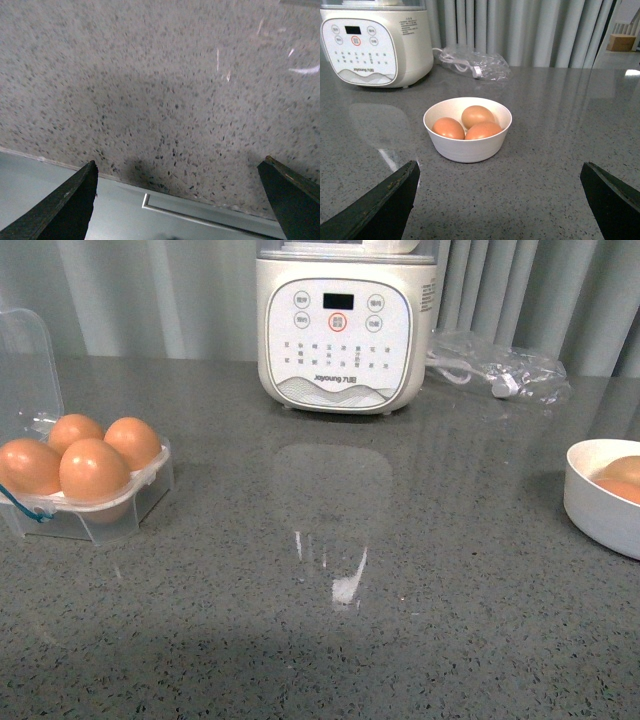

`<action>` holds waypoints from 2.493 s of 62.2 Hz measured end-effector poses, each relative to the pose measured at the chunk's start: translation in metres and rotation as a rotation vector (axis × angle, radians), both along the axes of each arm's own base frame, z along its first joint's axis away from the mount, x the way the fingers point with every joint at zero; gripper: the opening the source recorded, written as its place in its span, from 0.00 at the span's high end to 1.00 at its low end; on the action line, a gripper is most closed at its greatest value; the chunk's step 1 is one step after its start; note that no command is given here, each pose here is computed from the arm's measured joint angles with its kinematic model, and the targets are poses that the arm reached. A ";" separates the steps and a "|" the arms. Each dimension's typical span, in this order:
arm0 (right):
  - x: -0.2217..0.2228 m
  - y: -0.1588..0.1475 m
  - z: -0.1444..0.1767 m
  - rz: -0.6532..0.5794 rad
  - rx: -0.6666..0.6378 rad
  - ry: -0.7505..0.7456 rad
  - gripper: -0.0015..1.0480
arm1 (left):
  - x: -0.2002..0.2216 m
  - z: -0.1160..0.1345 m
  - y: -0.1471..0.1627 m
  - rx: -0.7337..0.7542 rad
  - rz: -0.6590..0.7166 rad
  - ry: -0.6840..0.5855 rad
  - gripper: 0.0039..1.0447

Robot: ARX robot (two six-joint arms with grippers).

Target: Put egg into box

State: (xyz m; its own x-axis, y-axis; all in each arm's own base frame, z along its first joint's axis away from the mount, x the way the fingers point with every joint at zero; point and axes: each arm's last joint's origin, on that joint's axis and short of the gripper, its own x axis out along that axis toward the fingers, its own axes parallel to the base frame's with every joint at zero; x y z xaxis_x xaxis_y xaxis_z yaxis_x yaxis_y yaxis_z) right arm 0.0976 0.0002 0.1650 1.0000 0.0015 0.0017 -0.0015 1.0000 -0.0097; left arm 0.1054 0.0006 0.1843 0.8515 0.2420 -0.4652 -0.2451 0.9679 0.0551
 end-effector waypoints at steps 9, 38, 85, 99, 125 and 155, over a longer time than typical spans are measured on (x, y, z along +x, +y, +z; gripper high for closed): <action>0.000 0.000 0.000 0.002 0.000 0.000 0.07 | 0.019 0.016 0.006 -0.002 -0.015 -0.053 0.06; 0.000 0.000 0.000 0.002 0.000 0.000 0.07 | 0.119 0.075 0.051 0.043 -0.068 -0.163 0.06; 0.000 0.000 0.000 0.002 0.000 0.000 0.07 | 0.198 0.073 0.078 0.046 -0.087 -0.150 0.06; 0.000 0.000 0.000 0.002 0.000 0.000 0.07 | 0.201 0.072 0.047 -0.056 -0.165 -0.133 0.06; 0.000 0.000 0.000 0.002 0.000 0.001 0.07 | 0.179 0.078 -0.018 -0.123 -0.405 -0.074 0.06; 0.000 0.000 0.000 0.002 0.000 0.000 0.07 | 0.158 0.094 -0.021 -0.006 -0.443 -0.078 0.06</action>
